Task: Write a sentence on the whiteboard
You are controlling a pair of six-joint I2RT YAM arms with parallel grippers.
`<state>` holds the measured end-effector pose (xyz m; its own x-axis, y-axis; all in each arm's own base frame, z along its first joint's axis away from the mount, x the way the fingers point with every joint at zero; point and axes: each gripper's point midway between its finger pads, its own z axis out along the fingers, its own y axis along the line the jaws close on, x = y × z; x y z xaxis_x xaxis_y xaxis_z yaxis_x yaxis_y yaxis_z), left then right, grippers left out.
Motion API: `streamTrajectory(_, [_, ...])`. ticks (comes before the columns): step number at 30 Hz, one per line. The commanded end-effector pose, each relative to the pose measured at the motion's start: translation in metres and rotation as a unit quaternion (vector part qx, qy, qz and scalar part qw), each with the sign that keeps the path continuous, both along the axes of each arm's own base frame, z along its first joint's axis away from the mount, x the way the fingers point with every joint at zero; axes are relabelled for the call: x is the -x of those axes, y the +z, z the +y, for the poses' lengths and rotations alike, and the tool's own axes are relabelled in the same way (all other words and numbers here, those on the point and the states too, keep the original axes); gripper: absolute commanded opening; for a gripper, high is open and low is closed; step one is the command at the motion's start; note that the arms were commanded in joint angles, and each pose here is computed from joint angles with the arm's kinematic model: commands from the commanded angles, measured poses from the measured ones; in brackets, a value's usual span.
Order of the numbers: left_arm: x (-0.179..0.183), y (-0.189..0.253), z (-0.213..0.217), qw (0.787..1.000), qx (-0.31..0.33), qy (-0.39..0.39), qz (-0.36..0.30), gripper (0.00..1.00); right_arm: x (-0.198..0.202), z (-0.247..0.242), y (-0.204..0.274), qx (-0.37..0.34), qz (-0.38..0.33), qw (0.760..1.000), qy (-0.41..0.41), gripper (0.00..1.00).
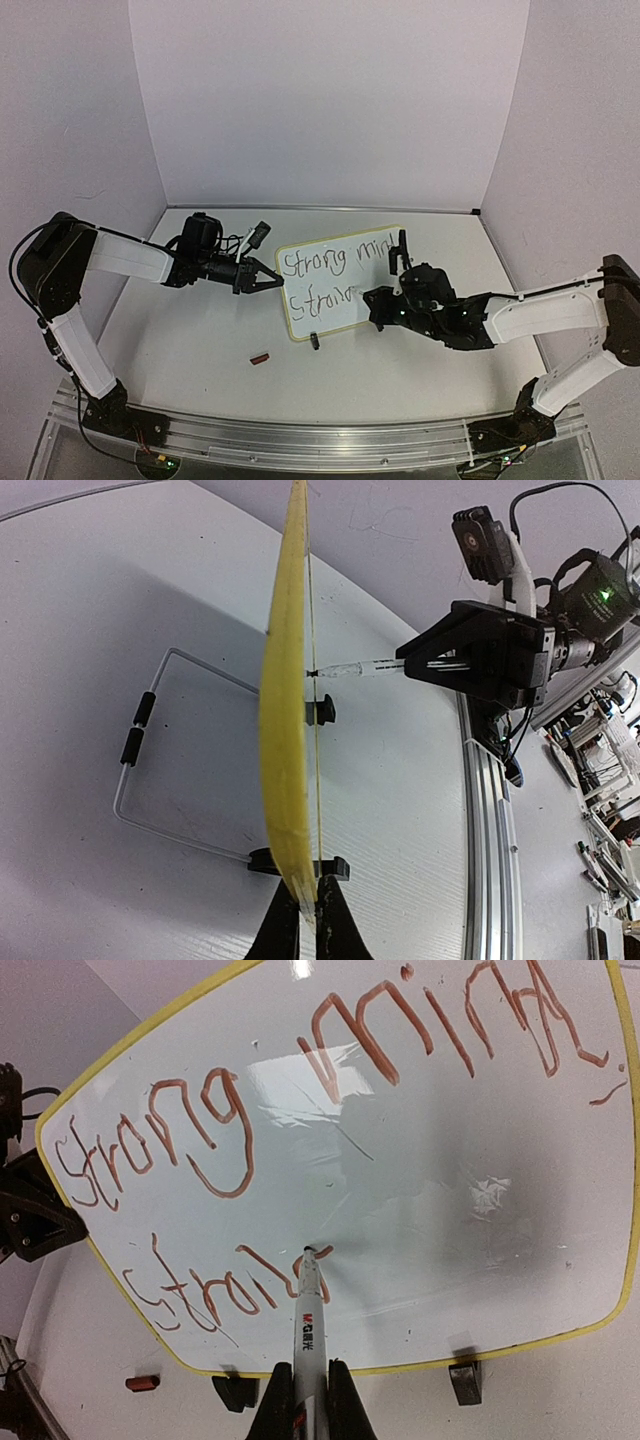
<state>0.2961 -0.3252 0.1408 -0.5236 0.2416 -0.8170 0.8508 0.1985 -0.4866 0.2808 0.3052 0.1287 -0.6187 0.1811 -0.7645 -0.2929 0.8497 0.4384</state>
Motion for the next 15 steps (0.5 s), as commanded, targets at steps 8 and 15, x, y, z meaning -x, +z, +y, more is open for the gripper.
streamTrajectory(8, [0.005, -0.008, 0.002, 1.000, -0.018, 0.000, -0.007, 0.00, 0.008, -0.011, -0.023, -0.001, 0.035, 0.999, -0.012, 0.00])
streamTrajectory(15, [0.005, -0.008, 0.002, 1.000, -0.018, 0.000, -0.007, 0.00, 0.016, -0.011, -0.034, 0.012, 0.047, 0.999, -0.012, 0.00])
